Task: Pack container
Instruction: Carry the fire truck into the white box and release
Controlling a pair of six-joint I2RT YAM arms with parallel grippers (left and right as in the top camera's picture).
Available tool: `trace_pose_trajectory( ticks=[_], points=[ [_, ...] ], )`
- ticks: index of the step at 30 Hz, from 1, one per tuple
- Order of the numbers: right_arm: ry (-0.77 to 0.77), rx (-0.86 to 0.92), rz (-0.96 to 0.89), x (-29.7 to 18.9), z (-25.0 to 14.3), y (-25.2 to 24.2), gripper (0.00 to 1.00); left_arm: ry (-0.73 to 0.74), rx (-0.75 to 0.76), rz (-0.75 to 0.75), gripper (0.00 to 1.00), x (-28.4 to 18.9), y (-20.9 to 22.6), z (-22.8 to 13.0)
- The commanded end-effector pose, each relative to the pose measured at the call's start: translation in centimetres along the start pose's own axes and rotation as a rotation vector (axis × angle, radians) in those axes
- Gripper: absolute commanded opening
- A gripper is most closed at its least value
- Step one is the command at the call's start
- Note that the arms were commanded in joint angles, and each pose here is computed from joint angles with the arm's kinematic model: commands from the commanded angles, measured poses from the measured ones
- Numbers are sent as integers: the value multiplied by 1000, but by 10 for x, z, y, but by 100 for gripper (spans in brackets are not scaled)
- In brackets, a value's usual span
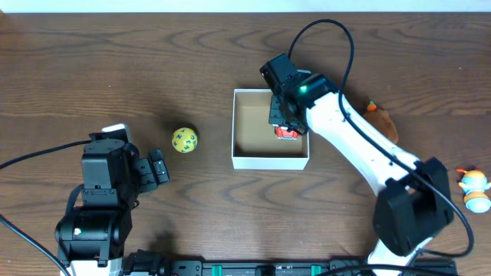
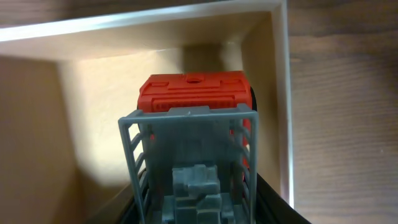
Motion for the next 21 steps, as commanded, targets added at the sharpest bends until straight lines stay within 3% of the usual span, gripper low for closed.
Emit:
trace_pose_trajectory(
  ticks=[1,7,15,17,21],
  points=[
    [1,18,-50,17,5,-8,27,-14,-18,-2,98,-4,0,5],
    [56,5,-110,49,-6,-12,31,-14,-18,-2,98,-4,0,5],
    [45,-48,-94,53,-2,-7,51,-4,-17,-1,98,-4,1,2],
    [38,-74,-83,49,1,-5,64,-3,-17,-1,98,-4,1,2],
    [-5,-131,-41,26,15,5,72,-4,-17,-1,98,-4,1,2]
  ],
)
Point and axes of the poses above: each gripper's point midway between its finger pads, its own x axis out along the fingers, its own y axis along the line the jaws close on, z = x × y, the point moved 2 cm from there along -x, back along the fingers, and after that the axes turned 7 degrees about x, right-handed, at the moved point
